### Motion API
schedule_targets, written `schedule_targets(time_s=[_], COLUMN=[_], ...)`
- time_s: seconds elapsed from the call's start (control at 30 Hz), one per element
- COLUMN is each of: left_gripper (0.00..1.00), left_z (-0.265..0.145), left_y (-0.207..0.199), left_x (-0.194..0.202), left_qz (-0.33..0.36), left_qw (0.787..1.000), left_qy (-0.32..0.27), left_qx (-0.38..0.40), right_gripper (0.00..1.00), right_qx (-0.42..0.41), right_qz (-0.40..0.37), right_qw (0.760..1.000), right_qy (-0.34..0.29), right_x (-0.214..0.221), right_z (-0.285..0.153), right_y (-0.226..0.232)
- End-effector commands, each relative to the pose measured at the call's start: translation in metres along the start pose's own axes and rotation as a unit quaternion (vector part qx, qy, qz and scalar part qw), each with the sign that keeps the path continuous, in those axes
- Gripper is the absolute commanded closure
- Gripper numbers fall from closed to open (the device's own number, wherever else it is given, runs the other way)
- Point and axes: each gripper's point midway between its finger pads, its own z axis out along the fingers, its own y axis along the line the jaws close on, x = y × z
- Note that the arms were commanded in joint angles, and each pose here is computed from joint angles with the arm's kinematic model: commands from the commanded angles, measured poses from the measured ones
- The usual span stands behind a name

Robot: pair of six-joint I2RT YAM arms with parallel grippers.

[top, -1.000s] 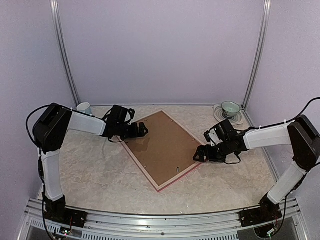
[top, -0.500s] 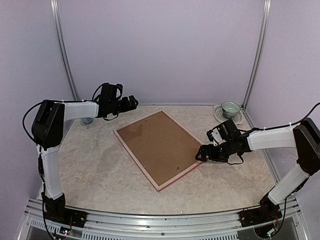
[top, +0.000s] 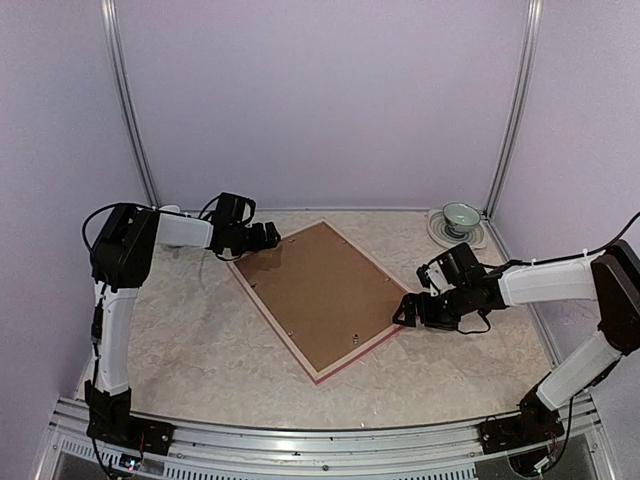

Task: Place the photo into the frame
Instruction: Rotate the photo frame at the center of the board.

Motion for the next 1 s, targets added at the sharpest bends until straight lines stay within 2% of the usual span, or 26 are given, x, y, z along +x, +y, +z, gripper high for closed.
schedule_targets(time_s=[0.0, 0.47, 0.97], left_gripper=[0.01, 0.01, 0.01], left_z=[-0.002, -0.033, -0.086], left_y=[-0.002, -0.019, -0.057], left_x=[0.01, 0.059, 0.101], left_qz=[0.004, -0.039, -0.06], left_qw=[1.0, 0.996, 0.994], left_qy=[0.015, 0.053, 0.063], left_qx=[0.017, 0.052, 0.061], right_gripper=[0.01, 0.01, 0.01], right_qx=[-0.011, 0.007, 0.044], right_qz=[-0.001, -0.015, -0.011], right_qw=[1.0, 1.0, 0.999], right_qy=[-0.005, -0.019, -0.029], right_x=[-0.002, -0.028, -0.058], right_z=[0.0, 0.01, 0.015], right_y=[0.005, 0.006, -0.031])
